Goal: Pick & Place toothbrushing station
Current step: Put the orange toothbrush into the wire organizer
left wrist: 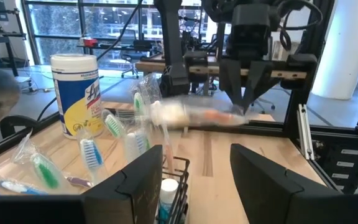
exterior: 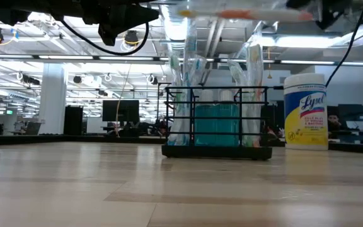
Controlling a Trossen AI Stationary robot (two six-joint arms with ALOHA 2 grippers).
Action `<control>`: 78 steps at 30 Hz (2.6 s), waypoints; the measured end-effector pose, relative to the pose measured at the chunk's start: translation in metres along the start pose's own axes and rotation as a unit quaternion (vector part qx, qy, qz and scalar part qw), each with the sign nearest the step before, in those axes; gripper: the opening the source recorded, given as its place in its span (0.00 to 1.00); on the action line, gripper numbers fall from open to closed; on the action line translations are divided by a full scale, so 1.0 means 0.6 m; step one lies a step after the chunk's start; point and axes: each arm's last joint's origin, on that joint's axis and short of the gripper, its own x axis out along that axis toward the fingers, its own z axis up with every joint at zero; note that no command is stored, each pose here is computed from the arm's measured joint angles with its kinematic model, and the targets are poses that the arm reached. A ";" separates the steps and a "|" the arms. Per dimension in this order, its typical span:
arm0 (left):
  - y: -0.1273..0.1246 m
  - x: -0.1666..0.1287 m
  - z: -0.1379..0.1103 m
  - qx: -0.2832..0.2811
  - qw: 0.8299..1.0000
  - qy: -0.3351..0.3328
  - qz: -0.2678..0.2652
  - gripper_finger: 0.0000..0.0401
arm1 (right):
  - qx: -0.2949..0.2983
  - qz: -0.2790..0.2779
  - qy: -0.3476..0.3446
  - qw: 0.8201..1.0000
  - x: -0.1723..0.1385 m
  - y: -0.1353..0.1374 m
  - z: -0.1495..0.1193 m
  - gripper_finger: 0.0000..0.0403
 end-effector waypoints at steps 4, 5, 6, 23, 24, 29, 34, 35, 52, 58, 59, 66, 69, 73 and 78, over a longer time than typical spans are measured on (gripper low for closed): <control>0.000 0.000 0.003 -0.005 1.000 -0.007 0.000 0.45 | -0.008 -0.004 -0.022 1.000 -0.011 -0.005 0.011 0.00; 0.000 0.000 0.004 -0.007 1.000 -0.011 -0.001 0.45 | -0.010 -0.003 -0.025 1.000 -0.013 -0.006 0.013 0.00; 0.000 0.000 0.006 -0.010 1.000 -0.015 0.000 0.45 | -0.013 -0.002 -0.029 1.000 -0.015 -0.007 0.015 0.00; 0.028 0.016 0.041 -0.052 0.991 -0.109 -0.065 0.45 | -0.055 0.006 -0.112 0.992 -0.018 -0.009 0.056 0.00; 0.029 0.017 0.043 -0.053 0.990 -0.114 -0.069 0.45 | -0.055 0.006 -0.116 0.992 -0.018 -0.010 0.058 0.00; 0.034 0.018 0.049 -0.059 0.987 -0.130 -0.078 0.45 | -0.061 0.002 -0.131 0.990 -0.015 -0.013 0.066 0.00; 0.031 0.022 0.061 -0.062 0.984 -0.145 -0.079 0.45 | -0.062 -0.003 -0.136 0.989 -0.012 -0.018 0.071 0.00; 0.030 0.024 0.064 -0.062 0.984 -0.148 -0.079 0.45 | -0.061 -0.003 -0.136 0.989 -0.012 -0.018 0.071 0.00; 0.031 0.063 0.081 -0.043 0.979 -0.168 -0.109 0.45 | -0.065 0.004 -0.144 0.987 -0.012 -0.018 0.075 0.00; 0.022 0.087 0.084 -0.027 0.979 -0.175 -0.105 0.45 | -0.064 0.005 -0.147 0.987 -0.012 -0.018 0.076 0.00; 0.021 0.088 0.085 -0.023 0.978 -0.178 -0.104 0.45 | -0.064 0.005 -0.147 0.987 -0.012 -0.018 0.077 0.00; 0.024 0.090 0.092 -0.022 0.977 -0.190 -0.099 0.45 | -0.067 0.005 -0.150 0.986 -0.012 -0.017 0.078 0.00; 0.026 0.090 0.092 -0.020 0.976 -0.191 -0.101 0.45 | -0.068 0.005 -0.151 0.986 -0.013 -0.017 0.078 0.00; 0.030 0.091 0.097 -0.017 0.971 -0.206 -0.123 0.45 | -0.068 0.005 -0.151 0.986 -0.013 -0.017 0.078 0.00; 0.036 0.093 0.100 -0.016 0.969 -0.214 -0.126 0.45 | -0.068 0.005 -0.151 0.986 -0.012 -0.017 0.078 0.00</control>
